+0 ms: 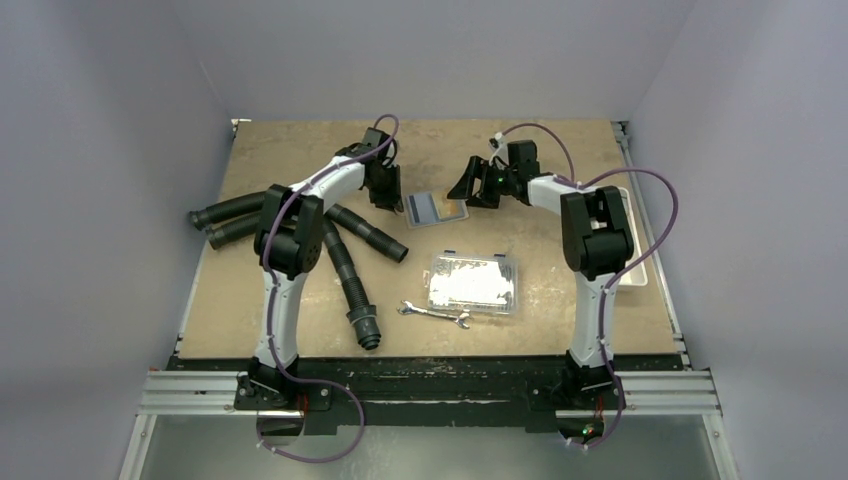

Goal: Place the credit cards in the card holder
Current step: Close the card holder at the center of the board.

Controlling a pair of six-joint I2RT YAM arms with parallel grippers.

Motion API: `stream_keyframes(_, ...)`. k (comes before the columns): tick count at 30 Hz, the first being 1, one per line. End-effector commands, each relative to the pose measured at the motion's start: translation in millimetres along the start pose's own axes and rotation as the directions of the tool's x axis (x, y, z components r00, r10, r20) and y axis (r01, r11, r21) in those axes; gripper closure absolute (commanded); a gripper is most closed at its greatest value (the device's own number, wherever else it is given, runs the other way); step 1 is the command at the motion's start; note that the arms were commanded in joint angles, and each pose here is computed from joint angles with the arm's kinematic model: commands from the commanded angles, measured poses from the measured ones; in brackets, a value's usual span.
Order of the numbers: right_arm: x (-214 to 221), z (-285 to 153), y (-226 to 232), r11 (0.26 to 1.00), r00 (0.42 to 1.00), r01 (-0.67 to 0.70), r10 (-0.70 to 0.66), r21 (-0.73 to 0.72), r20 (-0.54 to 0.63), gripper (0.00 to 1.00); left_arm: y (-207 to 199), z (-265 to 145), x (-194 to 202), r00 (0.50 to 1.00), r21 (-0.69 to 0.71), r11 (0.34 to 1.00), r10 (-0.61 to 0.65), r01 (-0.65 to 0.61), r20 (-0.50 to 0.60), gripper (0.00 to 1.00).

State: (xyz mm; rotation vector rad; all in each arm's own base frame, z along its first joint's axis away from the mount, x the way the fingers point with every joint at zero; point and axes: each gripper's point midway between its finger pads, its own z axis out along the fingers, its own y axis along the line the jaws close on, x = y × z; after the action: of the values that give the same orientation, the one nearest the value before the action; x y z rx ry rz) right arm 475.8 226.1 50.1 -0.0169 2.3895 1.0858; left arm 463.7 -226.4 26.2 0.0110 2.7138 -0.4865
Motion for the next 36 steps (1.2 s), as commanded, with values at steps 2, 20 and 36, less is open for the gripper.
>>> stream_keyframes(2, -1.7, 2.8, 26.4, 0.988, 0.999, -0.032, 0.031, -0.15, -0.005, 0.2, 5.0, 20.6, 20.3, 0.998, -0.007, 1.0, 0.0, -0.001, -0.061, 0.83)
stream_keyframes(20, 6.7, -18.0, 175.1, 0.931, 0.996, 0.088, -0.077, -0.354, 0.045, 0.21, -16.8, 19.4, 20.5, 0.998, 0.039, 0.999, 0.018, -0.016, -0.053, 0.89)
stream_keyframes(36, -18.9, -58.4, 73.4, 0.992, 0.986, 0.128, -0.129, 0.018, 0.102, 0.2, -18.8, -18.5, -1.6, 0.997, 0.005, 0.997, 0.071, -0.071, 0.031, 0.77)
